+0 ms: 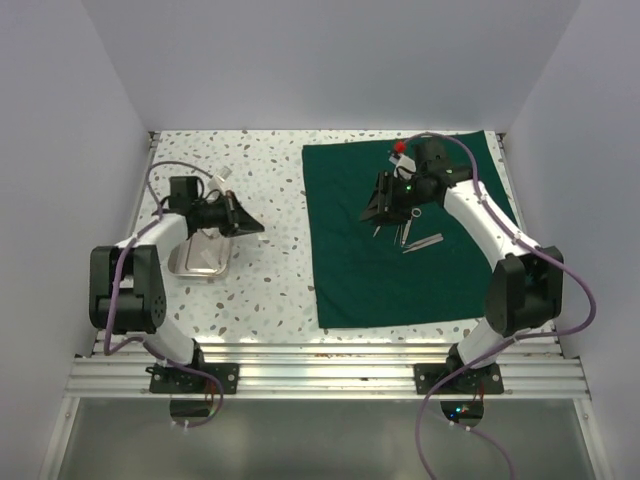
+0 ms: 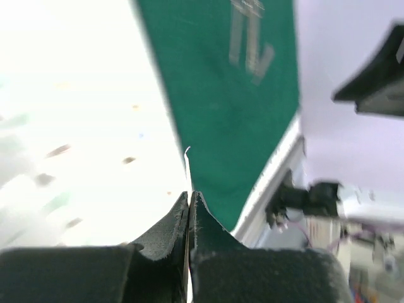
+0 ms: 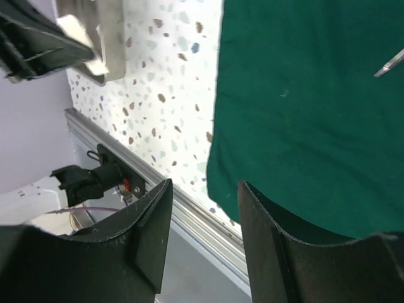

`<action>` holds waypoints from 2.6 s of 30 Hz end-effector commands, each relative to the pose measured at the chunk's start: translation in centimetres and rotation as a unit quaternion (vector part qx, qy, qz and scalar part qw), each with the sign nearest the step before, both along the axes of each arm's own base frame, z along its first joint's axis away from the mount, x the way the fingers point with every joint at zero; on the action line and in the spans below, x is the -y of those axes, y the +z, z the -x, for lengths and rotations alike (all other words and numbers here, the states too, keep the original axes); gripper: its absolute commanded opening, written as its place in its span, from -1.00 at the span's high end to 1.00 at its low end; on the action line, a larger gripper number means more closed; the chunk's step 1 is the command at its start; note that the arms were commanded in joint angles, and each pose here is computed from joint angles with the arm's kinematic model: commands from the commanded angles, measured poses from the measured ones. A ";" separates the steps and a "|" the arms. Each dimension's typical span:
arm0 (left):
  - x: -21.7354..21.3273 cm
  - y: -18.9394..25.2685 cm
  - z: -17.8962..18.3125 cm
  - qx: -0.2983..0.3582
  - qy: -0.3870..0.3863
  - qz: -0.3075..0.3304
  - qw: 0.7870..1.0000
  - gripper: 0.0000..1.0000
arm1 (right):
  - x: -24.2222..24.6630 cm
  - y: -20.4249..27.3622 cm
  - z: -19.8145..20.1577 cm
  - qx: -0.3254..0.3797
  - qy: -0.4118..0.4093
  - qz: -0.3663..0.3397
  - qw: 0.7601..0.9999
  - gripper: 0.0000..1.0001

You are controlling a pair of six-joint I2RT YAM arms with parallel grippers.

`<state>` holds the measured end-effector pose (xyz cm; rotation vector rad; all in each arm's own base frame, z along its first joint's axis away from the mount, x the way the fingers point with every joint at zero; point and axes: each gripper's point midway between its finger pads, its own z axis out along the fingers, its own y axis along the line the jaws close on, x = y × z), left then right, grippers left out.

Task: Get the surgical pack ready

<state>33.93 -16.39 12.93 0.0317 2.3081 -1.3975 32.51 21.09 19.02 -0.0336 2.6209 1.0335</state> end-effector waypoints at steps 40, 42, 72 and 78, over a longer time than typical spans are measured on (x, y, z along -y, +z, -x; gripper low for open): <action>-15.9 -2.6 -0.9 -0.104 0.233 -0.288 0.923 0.16 | 10.7 -8.3 -4.2 -0.074 -0.225 0.221 0.946 0.06; -14.4 -2.1 -1.3 -0.087 0.214 -0.290 0.929 0.12 | 12.1 -8.3 -4.8 -0.066 -0.249 0.246 0.934 0.05; -4.2 -0.3 -2.1 -0.011 0.057 -0.208 0.976 -0.04 | 17.2 -16.1 -4.6 -0.190 -0.367 0.308 0.857 0.73; -3.8 -0.3 -2.1 -0.015 0.052 -0.199 0.978 -0.06 | 17.3 -16.2 -4.7 -0.188 -0.360 0.309 0.860 0.80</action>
